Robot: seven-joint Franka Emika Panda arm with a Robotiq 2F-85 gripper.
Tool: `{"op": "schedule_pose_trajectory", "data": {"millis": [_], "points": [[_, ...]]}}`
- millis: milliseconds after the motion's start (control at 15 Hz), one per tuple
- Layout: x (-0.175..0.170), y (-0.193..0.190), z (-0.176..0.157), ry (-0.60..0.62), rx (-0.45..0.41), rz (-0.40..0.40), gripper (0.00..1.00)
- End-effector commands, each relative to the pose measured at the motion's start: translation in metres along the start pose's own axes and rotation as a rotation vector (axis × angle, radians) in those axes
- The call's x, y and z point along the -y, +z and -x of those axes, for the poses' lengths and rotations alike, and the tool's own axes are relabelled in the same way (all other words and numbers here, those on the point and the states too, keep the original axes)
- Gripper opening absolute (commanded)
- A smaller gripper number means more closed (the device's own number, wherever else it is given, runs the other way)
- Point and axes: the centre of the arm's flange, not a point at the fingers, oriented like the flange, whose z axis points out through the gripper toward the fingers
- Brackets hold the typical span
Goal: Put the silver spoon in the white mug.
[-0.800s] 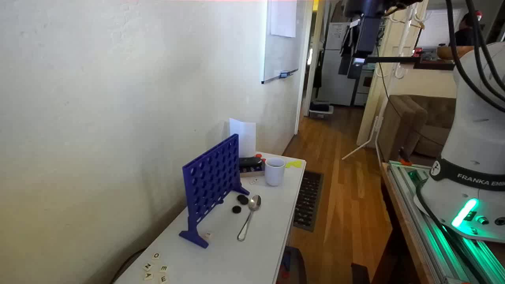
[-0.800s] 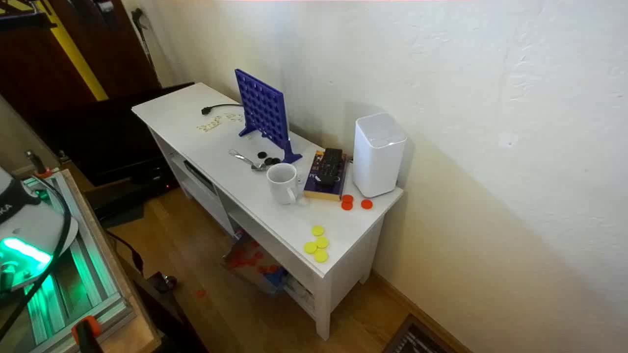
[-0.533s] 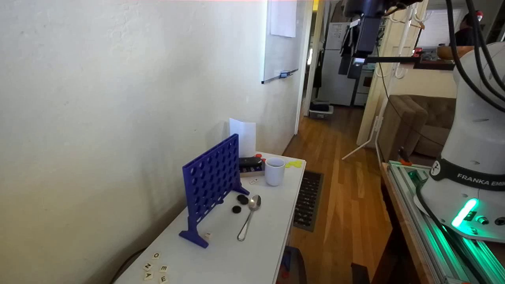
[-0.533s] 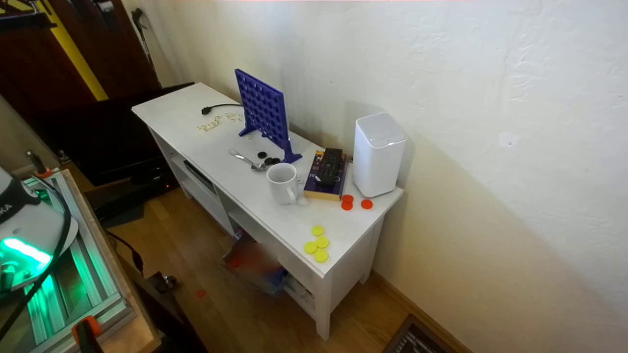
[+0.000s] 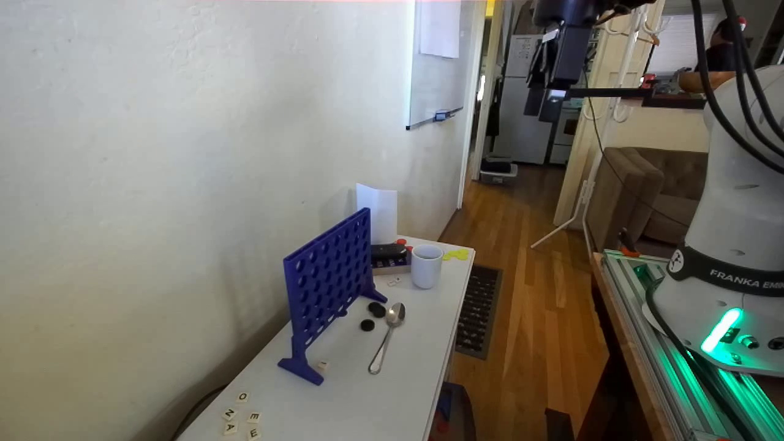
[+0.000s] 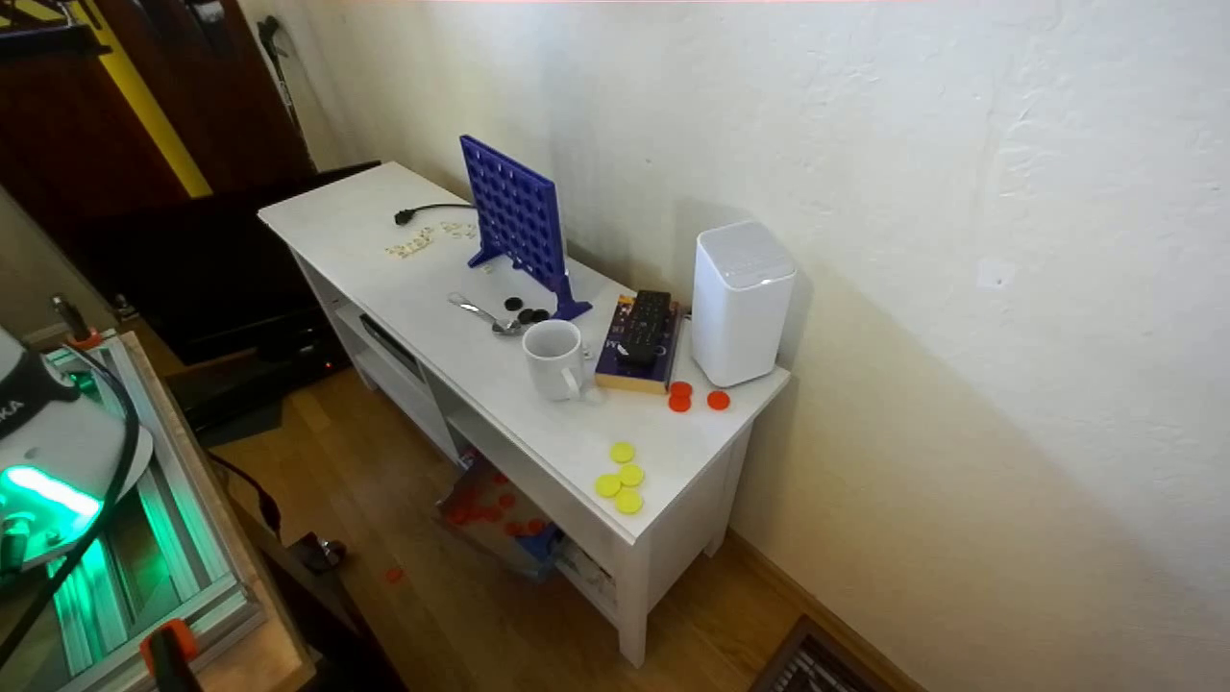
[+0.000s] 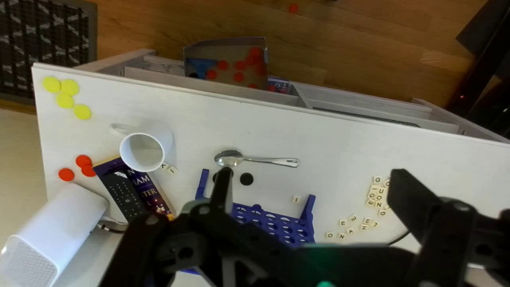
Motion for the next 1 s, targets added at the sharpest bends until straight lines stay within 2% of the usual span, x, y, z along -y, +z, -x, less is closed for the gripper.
{"op": "schedule_pose_trajectory", "data": {"millis": [0, 267, 533, 933], "points": [[-0.002, 0.007, -0.028, -0.154, -0.02, 0.011, 1.0], [0.016, 0.029, -0.066, -0.375, -0.016, 0.032, 1.0], [0.03, 0.072, -0.106, -0.561, 0.045, 0.081, 1.0], [0.035, 0.138, -0.152, -0.866, 0.092, 0.083, 1.0]]}}
